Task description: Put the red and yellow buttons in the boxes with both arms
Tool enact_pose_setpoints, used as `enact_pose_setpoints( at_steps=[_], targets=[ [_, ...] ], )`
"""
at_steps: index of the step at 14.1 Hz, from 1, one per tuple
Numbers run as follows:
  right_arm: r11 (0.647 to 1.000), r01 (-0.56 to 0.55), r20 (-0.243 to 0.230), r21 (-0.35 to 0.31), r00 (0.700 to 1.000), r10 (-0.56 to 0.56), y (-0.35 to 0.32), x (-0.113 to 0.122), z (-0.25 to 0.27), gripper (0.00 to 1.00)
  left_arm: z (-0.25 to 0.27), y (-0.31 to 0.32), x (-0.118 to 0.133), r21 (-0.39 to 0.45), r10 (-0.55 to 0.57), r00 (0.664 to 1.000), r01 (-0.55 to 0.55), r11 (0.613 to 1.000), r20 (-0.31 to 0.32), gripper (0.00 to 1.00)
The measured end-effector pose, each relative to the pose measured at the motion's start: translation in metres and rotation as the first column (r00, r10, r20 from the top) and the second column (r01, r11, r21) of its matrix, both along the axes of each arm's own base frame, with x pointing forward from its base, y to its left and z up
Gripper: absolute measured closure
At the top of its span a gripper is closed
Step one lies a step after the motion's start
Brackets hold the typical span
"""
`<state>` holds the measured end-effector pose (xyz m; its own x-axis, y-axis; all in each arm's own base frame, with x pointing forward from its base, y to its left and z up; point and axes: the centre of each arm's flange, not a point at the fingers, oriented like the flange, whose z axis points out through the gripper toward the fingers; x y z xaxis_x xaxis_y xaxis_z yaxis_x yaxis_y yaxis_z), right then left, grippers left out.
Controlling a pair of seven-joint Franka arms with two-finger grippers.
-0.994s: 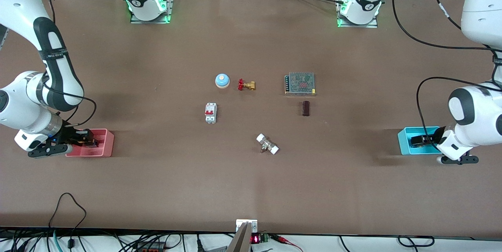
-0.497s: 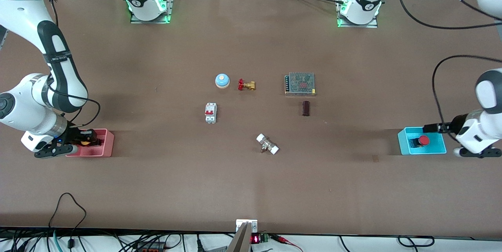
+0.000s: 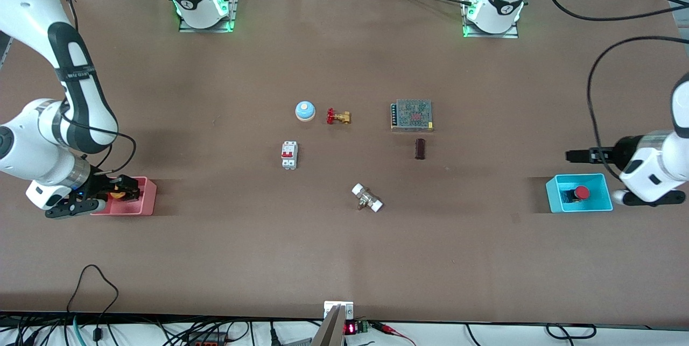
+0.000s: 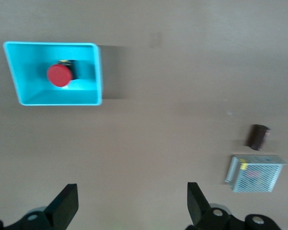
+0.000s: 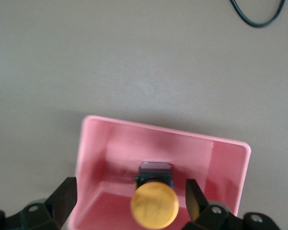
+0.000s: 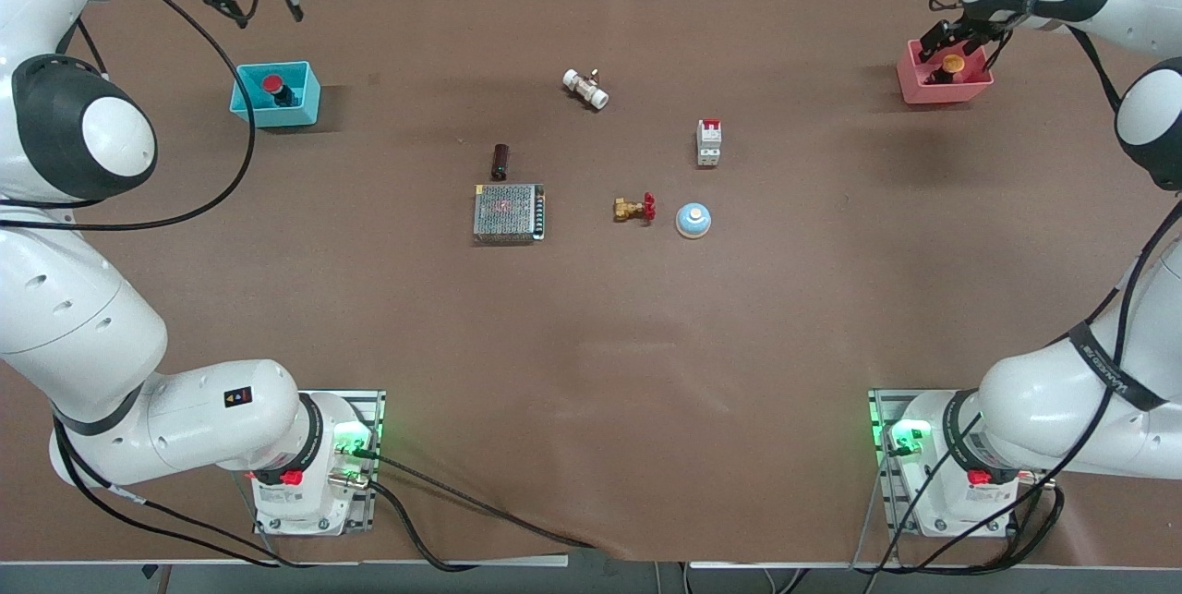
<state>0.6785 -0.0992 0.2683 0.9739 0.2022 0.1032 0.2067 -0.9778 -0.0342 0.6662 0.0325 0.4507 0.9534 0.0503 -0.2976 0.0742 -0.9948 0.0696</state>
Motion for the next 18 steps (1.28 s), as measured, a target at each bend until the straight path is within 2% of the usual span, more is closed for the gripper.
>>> enact_pose_setpoints(
  at_steps=[3, 5, 7, 11, 13, 15, 18],
  targets=[
    [1.000, -0.021, -0.016, 0.008, 1.000, 0.021, 0.018, -0.005, 0.067, 0.00, 0.024, -0.051, -0.005, 0.000, -0.046, 0.999, 0.046, 0.999, 0.022, 0.00],
    [1.000, 0.022, -0.033, 0.015, 0.999, -0.021, 0.029, -0.017, 0.121, 0.00, 0.034, -0.081, -0.010, 0.017, -0.065, 0.997, 0.065, 0.998, 0.029, 0.00],
    [0.998, 0.057, -0.043, 0.017, 0.997, -0.057, 0.044, -0.035, 0.178, 0.00, 0.045, -0.104, -0.016, 0.029, -0.079, 0.996, 0.078, 0.997, 0.037, 0.00],
    [0.993, 0.121, -0.044, 0.009, 0.992, -0.121, 0.072, -0.080, 0.272, 0.00, 0.082, -0.123, -0.032, 0.031, -0.093, 0.991, 0.090, 0.995, 0.096, 0.00],
    [0.995, 0.098, -0.045, -0.030, 0.994, -0.100, 0.089, -0.099, 0.302, 0.00, 0.103, -0.125, -0.047, 0.005, -0.063, 0.987, 0.063, 0.998, 0.150, 0.00],
    [0.996, 0.079, -0.074, -0.039, 0.994, -0.082, 0.105, -0.115, 0.317, 0.00, 0.118, -0.117, -0.064, 0.013, -0.070, 0.975, 0.069, 0.998, 0.212, 0.00],
    [0.998, 0.054, -0.088, -0.041, 0.994, -0.058, 0.120, -0.120, 0.326, 0.00, 0.121, -0.099, -0.085, 0.113, -0.226, 0.939, 0.202, 0.973, 0.261, 0.00]
  ],
)
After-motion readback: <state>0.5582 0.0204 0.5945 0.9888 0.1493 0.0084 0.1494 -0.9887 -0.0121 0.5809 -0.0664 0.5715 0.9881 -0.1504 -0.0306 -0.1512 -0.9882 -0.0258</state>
